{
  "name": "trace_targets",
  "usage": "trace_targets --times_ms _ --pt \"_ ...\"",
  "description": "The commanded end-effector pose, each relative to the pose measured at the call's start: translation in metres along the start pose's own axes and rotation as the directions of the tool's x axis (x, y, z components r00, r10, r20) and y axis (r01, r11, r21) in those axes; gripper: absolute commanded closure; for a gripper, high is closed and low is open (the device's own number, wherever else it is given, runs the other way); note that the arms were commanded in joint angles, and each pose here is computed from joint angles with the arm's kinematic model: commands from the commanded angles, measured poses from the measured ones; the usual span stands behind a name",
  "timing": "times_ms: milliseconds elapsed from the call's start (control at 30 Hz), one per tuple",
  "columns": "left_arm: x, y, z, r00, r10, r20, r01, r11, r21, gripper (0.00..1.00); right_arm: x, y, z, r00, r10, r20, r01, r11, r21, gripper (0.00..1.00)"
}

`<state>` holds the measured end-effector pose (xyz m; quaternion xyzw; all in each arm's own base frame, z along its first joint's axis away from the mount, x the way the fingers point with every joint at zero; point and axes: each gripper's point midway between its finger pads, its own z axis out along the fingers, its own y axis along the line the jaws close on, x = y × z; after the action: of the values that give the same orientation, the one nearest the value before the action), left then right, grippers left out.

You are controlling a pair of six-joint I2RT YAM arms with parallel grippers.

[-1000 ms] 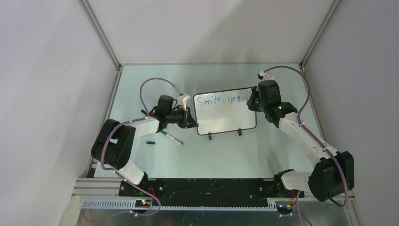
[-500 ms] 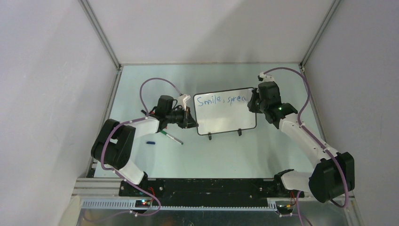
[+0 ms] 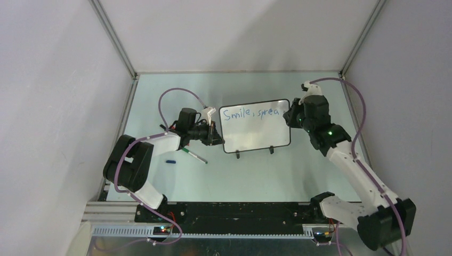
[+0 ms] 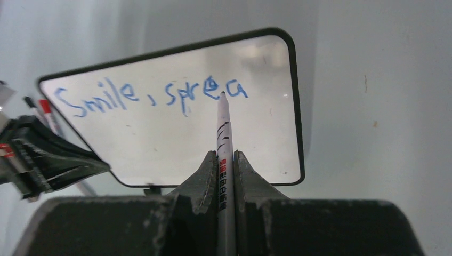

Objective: Write a sentence on the whiteboard

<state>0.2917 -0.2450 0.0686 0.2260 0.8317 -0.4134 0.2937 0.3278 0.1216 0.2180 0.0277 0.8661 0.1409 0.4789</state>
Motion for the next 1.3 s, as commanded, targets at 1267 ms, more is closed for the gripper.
trace_targets --times_ms 1267 --pt "0.006 -0.016 -0.005 0.999 0.046 -0.024 -0.045 0.997 0.062 0.77 -0.024 -0.030 -0.042 0.955 0.122 0.272 -0.141 0.989 0.052 1.00"
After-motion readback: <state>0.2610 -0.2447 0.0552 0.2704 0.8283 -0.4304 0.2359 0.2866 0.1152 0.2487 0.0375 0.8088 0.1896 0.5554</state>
